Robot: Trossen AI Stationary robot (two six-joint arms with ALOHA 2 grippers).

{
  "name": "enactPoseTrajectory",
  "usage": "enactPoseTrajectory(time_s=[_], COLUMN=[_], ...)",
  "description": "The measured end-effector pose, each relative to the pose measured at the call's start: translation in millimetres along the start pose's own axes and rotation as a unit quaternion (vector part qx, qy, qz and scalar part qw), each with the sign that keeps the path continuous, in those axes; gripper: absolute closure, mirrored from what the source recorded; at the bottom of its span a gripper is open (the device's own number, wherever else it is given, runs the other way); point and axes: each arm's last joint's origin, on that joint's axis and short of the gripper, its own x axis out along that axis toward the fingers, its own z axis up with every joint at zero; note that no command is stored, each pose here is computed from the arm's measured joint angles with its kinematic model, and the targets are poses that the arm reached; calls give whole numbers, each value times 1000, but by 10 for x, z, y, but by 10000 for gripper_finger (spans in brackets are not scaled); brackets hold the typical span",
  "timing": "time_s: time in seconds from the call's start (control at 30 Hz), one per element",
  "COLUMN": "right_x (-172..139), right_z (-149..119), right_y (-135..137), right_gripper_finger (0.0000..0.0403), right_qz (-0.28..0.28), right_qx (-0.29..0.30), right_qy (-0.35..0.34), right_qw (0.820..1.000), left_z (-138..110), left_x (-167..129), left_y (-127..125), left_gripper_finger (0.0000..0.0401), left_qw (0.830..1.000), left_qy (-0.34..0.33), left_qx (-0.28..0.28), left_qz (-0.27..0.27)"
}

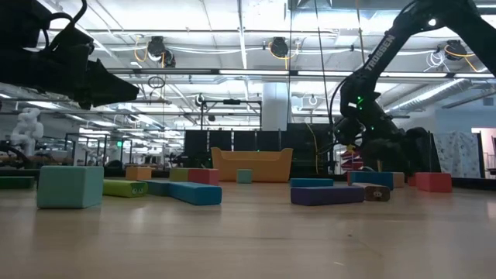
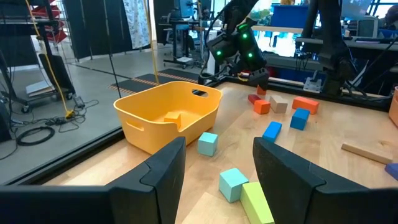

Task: Sort blocks by size
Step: Put the right orange square block into the yellow bin

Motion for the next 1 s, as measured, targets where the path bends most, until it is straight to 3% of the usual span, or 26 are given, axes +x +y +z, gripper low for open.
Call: enactPoseTrajectory(time_s=[0.3,0.6,0.7,1.0], right_x=[1,-8,-13,-21], right_z=[22,70,58,28], right_y=[-16,91,129,194], right_gripper_finger=[184,199,208,282], right_qz=[-31,44,46,39], right_qx=[41,15,8,-7], right_qy=[-19,-37,-37,-36], right_qw=[998,998,998,999], left_z=[-1,-2,-2,-1], left_x=[0,0,0,0], left_y=[0,0,0,0], left_gripper_finger=[210,210,210,210], left_qw=[1000,1000,1000,1000], left_qy=[0,0,0,0], left_qx=[0,0,0,0], left_qz=[0,0,0,0])
